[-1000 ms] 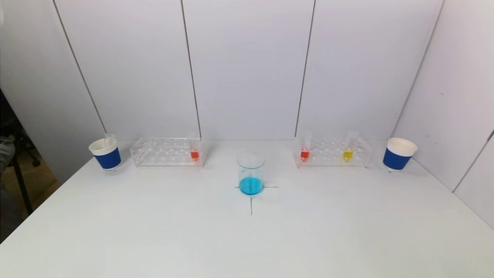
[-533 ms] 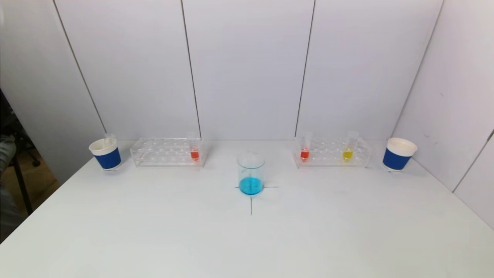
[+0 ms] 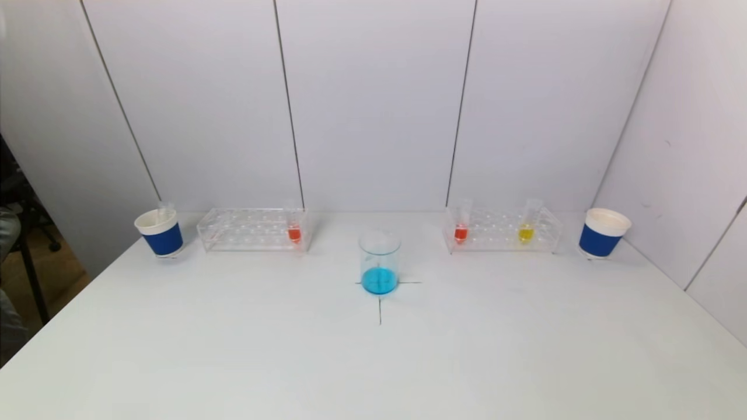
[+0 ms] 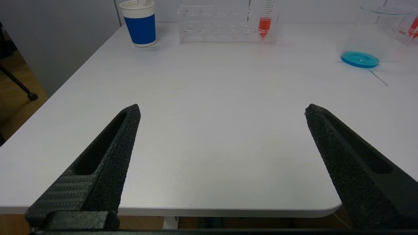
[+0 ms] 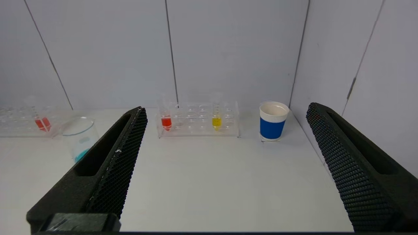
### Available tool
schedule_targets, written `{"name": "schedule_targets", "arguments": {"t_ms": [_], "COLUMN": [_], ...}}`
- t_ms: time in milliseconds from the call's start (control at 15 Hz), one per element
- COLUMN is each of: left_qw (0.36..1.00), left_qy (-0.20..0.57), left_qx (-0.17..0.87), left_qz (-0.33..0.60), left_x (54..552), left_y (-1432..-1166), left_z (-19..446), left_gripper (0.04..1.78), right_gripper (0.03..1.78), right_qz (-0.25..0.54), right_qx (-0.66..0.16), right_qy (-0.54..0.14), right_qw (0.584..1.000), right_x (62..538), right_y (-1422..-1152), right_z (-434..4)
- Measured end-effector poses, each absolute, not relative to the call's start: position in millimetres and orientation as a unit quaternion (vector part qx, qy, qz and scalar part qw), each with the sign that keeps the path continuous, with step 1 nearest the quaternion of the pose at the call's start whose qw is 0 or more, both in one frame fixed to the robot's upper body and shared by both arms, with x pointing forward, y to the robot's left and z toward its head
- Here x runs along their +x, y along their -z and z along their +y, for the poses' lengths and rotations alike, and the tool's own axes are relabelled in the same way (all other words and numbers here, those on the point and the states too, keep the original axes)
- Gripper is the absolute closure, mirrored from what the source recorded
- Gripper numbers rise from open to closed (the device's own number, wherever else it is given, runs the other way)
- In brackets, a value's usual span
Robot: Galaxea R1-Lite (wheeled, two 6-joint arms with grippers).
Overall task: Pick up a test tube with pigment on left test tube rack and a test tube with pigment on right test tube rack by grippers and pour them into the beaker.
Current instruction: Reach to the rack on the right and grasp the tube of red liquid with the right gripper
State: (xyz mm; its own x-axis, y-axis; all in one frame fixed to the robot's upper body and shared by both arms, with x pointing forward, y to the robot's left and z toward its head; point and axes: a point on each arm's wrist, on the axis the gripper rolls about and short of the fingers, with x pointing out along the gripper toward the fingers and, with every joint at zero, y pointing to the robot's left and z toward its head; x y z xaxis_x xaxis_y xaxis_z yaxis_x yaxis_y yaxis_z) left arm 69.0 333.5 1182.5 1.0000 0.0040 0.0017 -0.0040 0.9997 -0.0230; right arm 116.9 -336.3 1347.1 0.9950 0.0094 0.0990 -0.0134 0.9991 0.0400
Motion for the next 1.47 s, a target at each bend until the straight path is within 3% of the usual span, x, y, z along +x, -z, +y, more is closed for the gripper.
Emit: {"name": "schedule_targets", "arguments": {"t_ms": [333, 600, 1000, 1467], "left_qw": [1.000, 1.000, 1.000, 1.000], "left_qy": [-0.002, -0.002, -0.002, -0.002], "left_qx": [-0.011, -0.011, -0.011, -0.011], "left_qz": [-0.001, -0.001, -0.001, -0.001], "left_x": [69, 69, 69, 69], "left_y": [-1182, -1182, -1182, -1182], "left_z": [333, 333, 333, 333], "left_gripper": [0.06, 0.06, 0.06, 0.06], "right_gripper": [0.04, 0.04, 0.04, 0.04], "right_qz": [-0.012, 0.010, 0.019, 0.042], "right_qx": [0.022, 0.025, 0.023, 0.039], "right_qy": [-0.003, -0.004, -0.020, -0.030], "right_qw": [1.000, 1.000, 0.999, 0.998], "right_x": [191, 255, 324, 383], "right_y": [-1370, -1364, -1331, -1267], "right_z": [-335, -313, -258, -224]}}
